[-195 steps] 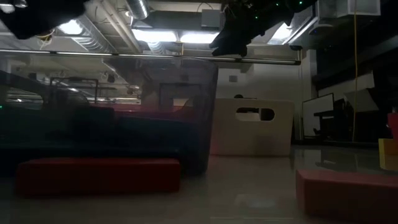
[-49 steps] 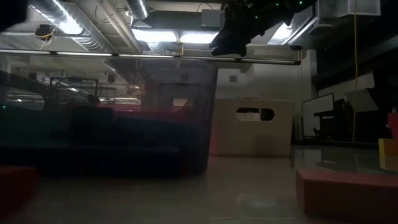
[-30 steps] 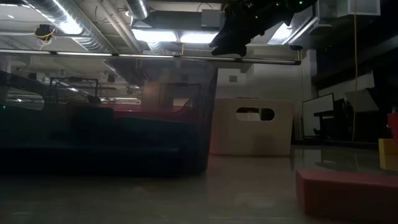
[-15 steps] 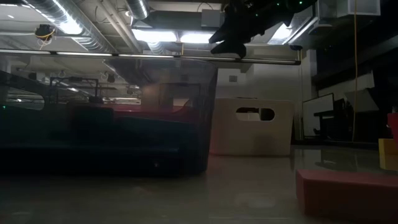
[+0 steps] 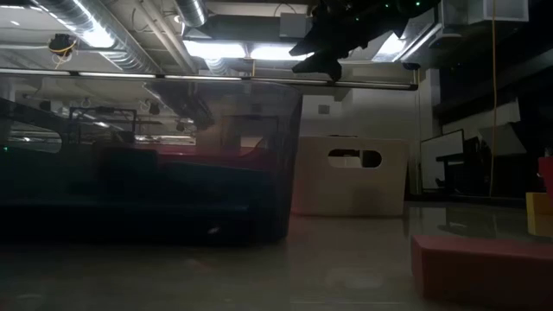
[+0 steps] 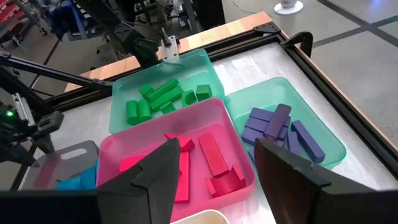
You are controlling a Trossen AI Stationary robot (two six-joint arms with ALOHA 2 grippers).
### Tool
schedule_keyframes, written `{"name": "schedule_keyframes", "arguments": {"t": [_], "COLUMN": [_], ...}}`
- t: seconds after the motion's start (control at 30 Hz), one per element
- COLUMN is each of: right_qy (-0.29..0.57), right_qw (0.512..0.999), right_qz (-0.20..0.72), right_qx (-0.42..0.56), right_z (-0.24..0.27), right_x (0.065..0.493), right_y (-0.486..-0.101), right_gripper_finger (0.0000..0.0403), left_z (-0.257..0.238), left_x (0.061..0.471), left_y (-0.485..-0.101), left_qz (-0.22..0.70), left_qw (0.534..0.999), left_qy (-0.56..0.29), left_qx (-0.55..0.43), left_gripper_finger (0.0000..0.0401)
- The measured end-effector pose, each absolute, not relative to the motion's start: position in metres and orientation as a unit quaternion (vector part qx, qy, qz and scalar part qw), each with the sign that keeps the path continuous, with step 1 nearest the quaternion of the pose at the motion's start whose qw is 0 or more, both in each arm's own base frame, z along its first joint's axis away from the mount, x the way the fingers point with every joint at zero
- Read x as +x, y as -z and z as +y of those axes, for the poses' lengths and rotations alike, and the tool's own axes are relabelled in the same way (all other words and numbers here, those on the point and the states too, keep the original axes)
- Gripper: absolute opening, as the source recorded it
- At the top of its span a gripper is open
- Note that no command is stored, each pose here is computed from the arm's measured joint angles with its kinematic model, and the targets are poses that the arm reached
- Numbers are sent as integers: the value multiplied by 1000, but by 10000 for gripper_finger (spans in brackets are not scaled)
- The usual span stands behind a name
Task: Sort blocks
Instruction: Put the red block into the top pink bin
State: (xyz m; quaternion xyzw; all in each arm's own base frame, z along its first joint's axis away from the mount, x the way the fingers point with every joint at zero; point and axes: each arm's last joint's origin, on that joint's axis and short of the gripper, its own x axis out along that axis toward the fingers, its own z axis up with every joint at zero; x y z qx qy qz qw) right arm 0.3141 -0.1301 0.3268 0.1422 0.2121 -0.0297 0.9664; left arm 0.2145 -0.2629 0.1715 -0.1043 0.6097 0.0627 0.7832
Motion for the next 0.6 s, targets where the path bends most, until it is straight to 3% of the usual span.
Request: {"name": "schedule_keyframes", "arguments": {"t": [0.3,0.6], "right_qy": [27,-125], "right_qw": [965,937], "right_qz": [214,217], "right_qx": [147,243], "right_z": [-130,-110], "right_x": [314,317], "right_y": [-326,-329], "right_gripper_finger": [205,205], "left_z": [-264,-256], "left_x": [210,204], "left_y": [-156,-144], "left_qz": [606,613], "left_qw": [790,785], "left_qy": [-15,-32], "left_qx": [-88,-84], "left_gripper_finger": [180,172]}}
